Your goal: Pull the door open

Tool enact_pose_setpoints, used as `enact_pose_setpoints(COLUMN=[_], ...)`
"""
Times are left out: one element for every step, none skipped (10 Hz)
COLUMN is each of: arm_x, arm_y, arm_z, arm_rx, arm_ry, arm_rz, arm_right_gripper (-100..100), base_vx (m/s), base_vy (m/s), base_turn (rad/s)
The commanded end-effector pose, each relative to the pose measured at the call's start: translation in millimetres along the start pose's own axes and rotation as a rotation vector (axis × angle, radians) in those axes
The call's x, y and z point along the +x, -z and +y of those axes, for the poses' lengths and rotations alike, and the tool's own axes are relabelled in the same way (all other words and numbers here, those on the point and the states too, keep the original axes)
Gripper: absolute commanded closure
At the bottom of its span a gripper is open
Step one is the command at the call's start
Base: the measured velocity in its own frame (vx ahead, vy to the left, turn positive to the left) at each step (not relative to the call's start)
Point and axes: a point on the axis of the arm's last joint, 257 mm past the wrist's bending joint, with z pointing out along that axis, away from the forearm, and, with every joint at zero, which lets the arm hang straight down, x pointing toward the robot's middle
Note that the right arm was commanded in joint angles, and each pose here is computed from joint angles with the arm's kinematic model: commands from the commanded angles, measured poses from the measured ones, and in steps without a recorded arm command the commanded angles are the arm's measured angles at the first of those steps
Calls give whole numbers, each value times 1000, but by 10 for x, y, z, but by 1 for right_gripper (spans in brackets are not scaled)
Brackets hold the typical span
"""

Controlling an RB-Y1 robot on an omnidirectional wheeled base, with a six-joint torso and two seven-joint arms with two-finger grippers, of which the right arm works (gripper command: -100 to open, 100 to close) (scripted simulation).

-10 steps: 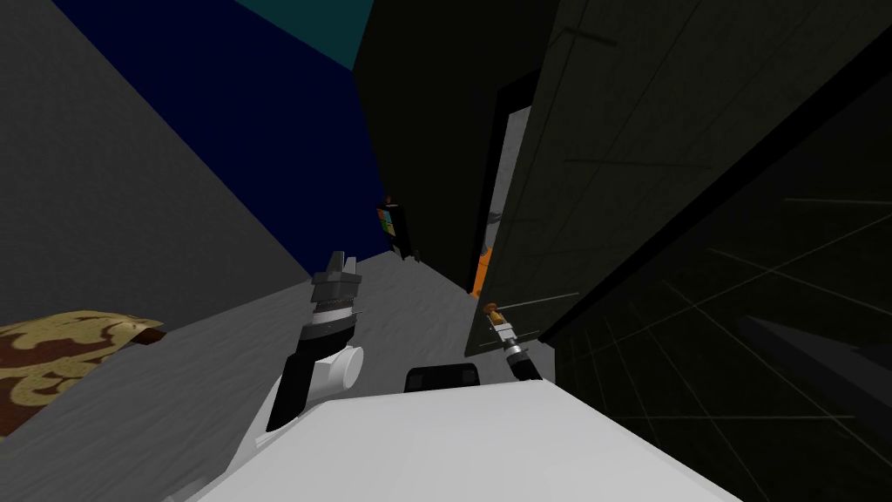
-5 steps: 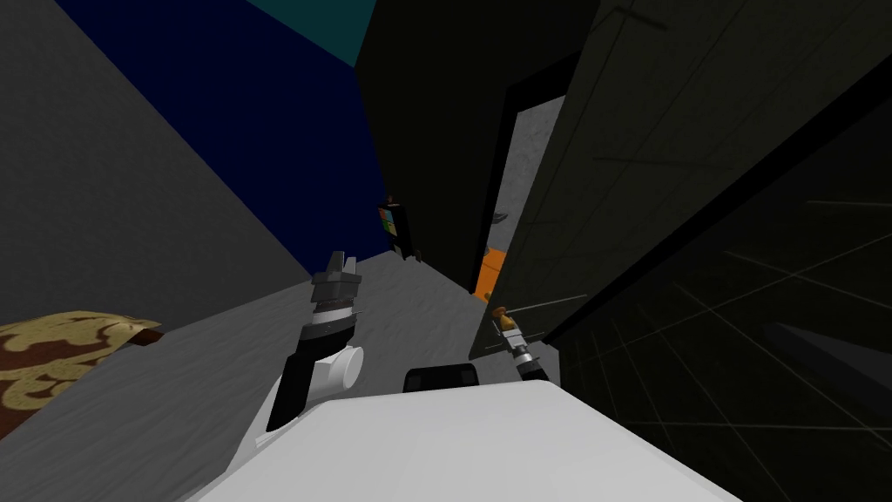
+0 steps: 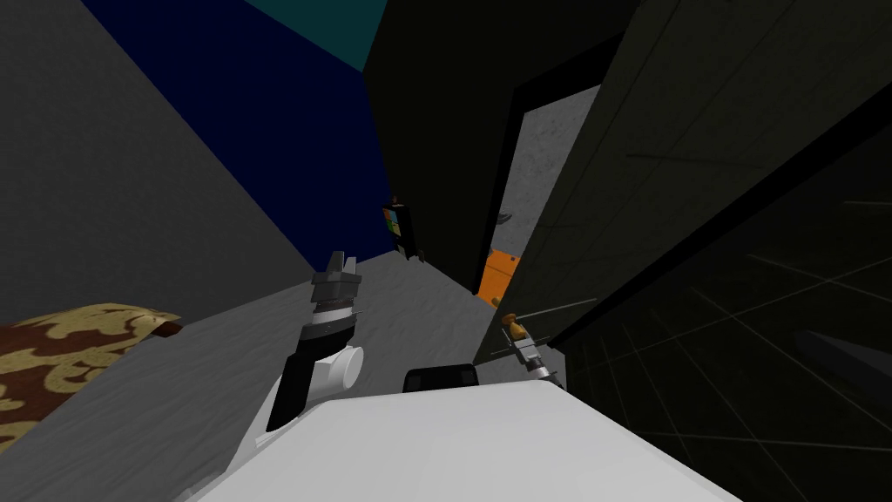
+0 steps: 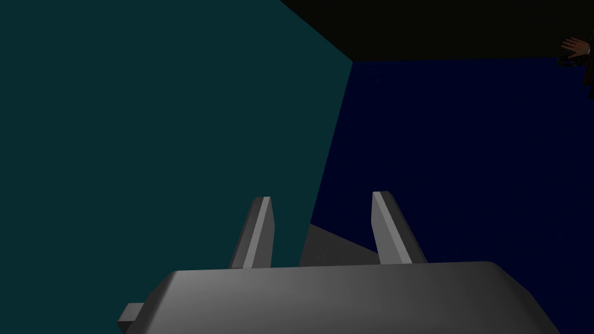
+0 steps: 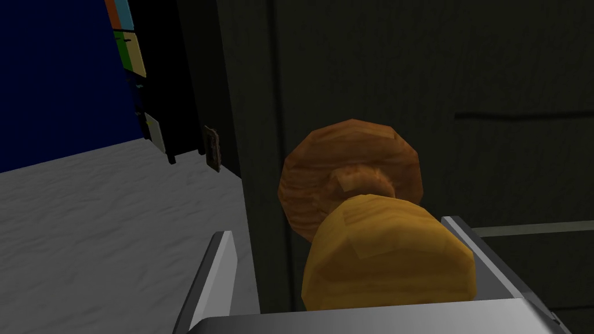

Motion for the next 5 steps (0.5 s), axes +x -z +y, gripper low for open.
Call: enact_pose_setpoints(arm_x=[-94, -94, -107, -91, -85], arm_y=[109, 209, 310, 310, 411], arm_z=[-190, -148, -104, -107, -68], arm_rx=[26, 32, 37, 38, 45], arm_ry=[-24, -24, -23, -24, -24], arm_rz=[-13, -12, -17, -11, -10], arm_right_gripper=[100, 100, 100, 100, 100], base_vx=[11, 4, 3, -2, -7], base_vy=[7, 9, 7, 14, 9], base_turn=[4, 56, 99, 13, 18])
